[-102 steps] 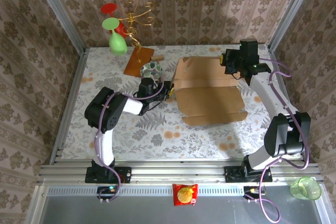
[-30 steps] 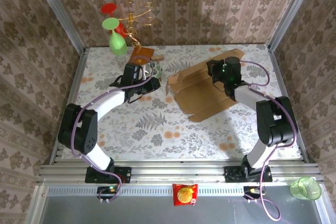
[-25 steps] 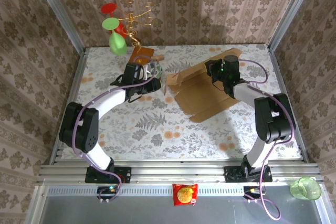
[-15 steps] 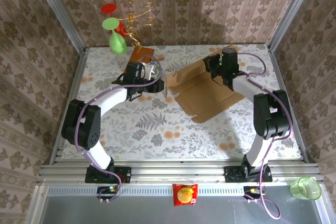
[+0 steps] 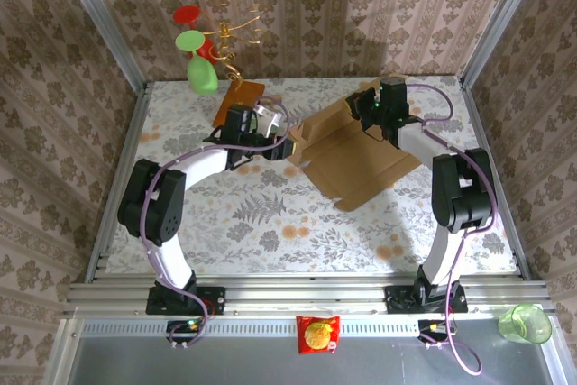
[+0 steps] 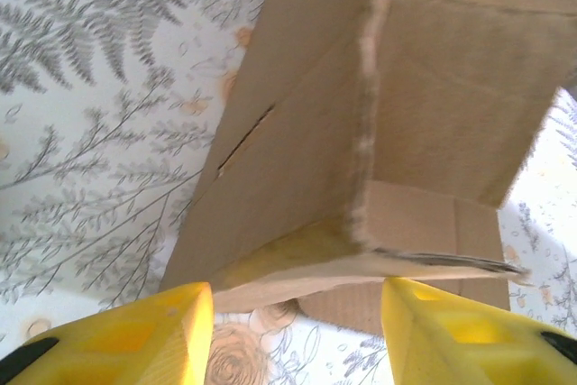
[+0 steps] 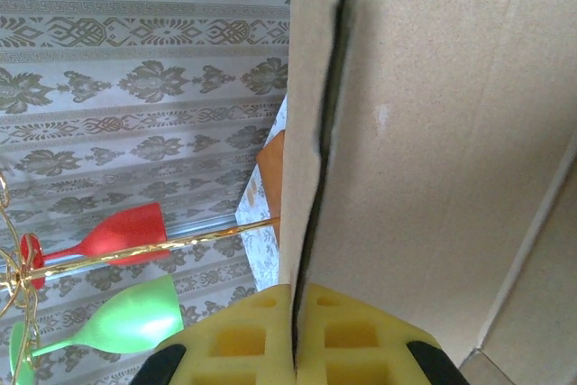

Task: Fold the paper box

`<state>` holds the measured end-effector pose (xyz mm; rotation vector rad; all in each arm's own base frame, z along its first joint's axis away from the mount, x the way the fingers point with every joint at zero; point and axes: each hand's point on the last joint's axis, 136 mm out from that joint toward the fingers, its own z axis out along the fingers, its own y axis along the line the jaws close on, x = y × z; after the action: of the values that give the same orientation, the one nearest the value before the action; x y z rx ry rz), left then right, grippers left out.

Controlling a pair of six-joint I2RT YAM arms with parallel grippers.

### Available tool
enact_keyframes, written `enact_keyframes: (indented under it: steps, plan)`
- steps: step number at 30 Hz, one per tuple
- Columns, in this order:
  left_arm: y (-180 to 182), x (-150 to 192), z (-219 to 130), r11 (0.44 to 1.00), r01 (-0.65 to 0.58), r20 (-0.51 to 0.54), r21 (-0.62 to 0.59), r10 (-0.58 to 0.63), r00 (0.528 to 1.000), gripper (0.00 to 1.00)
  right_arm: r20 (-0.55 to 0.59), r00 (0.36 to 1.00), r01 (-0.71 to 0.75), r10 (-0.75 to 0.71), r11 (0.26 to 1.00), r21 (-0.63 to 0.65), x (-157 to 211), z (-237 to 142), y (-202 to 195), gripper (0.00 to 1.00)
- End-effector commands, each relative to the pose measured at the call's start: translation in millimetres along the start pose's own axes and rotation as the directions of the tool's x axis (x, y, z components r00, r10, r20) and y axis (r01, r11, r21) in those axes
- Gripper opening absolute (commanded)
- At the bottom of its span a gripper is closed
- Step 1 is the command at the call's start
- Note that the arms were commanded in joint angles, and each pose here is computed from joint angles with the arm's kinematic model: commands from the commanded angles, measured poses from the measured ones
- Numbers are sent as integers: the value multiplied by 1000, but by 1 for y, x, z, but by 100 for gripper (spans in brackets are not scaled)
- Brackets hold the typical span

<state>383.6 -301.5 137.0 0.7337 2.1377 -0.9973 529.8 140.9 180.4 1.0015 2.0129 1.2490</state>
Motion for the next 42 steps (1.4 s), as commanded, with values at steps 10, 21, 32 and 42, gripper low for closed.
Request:
enact_keyframes:
  steps: [10, 21, 32, 42]
  plan:
    - [-33, -17, 12, 989, -97, 79, 111, 89, 993, 47, -47, 999, 15, -14, 1000, 15, 3, 6, -10, 0]
    - [-33, -14, 25, 997, -66, 104, 42, 61, 993, 46, -31, 999, 35, -38, 997, -72, 6, 2, -10, 0]
    - [-27, -9, 39, 998, -39, 120, -46, 44, 992, 48, -22, 999, 26, -29, 994, -106, 7, 0, -14, 0]
    - [-14, -1, 48, 982, 4, 164, -189, 28, 986, 49, -14, 1000, 25, -27, 992, -123, 8, -1, -14, 0]
